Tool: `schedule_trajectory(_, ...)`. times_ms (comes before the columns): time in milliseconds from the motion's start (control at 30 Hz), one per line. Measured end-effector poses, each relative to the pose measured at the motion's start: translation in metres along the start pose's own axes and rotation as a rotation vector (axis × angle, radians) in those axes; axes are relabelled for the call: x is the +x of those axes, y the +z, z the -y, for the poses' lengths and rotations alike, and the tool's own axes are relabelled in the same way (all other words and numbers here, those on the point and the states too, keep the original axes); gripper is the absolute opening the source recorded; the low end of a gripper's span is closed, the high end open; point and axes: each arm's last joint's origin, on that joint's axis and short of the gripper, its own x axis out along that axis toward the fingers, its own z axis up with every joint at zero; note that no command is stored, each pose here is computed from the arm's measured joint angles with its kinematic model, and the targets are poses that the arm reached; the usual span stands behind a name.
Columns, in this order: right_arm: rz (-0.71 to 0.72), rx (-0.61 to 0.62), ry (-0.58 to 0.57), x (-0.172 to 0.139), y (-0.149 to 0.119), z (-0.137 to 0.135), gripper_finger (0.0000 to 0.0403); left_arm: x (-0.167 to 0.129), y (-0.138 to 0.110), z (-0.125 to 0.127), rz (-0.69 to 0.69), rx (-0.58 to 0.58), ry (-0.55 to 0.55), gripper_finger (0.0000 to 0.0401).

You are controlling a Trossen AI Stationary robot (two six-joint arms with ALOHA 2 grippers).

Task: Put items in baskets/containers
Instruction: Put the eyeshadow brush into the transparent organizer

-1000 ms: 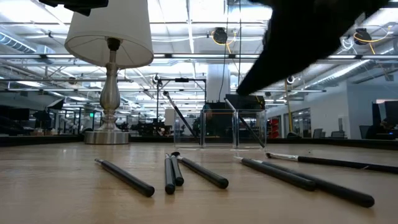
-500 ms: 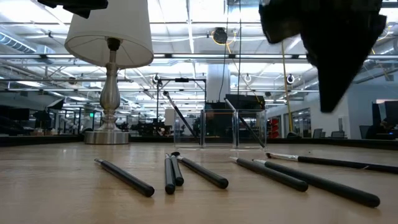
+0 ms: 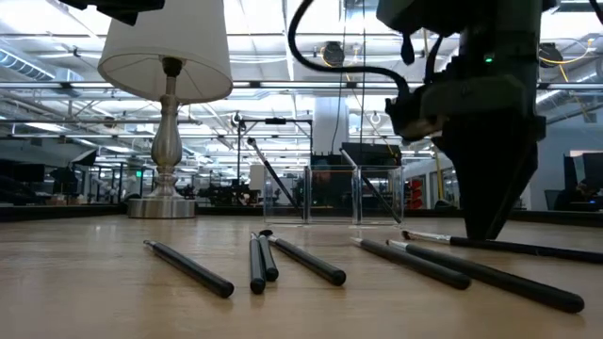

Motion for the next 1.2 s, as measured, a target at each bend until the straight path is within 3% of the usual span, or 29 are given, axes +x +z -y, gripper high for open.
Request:
schedule_trajectory(200, 0.022, 0.002, 0.024, 0.006, -0.002, 0.003, 0.0235, 0.0, 0.0, 0.0, -0.001, -0.008, 0.0, 0.0026)
schedule_trajectory(533, 0.084, -0.031, -0.035, -0.006, -0.003, 0.003, 0.0197, 0.0, 0.0, 0.0, 0.0, -0.012, 0.001, 0.0026)
schedule_trajectory(867, 0.171, 0.055, 0.171, -0.017, 0.003, -0.015, 0.0192, 0.0, 0.0, 0.0, 0.0, -0.012, 0.001, 0.0026)
schedule_trajectory(1200, 0.109, 0.137, 0.164, -0.016, -0.027, -0.026, 0.0192, 0.0, 0.0, 0.0, -0.001, -0.016, 0.001, 0.0026)
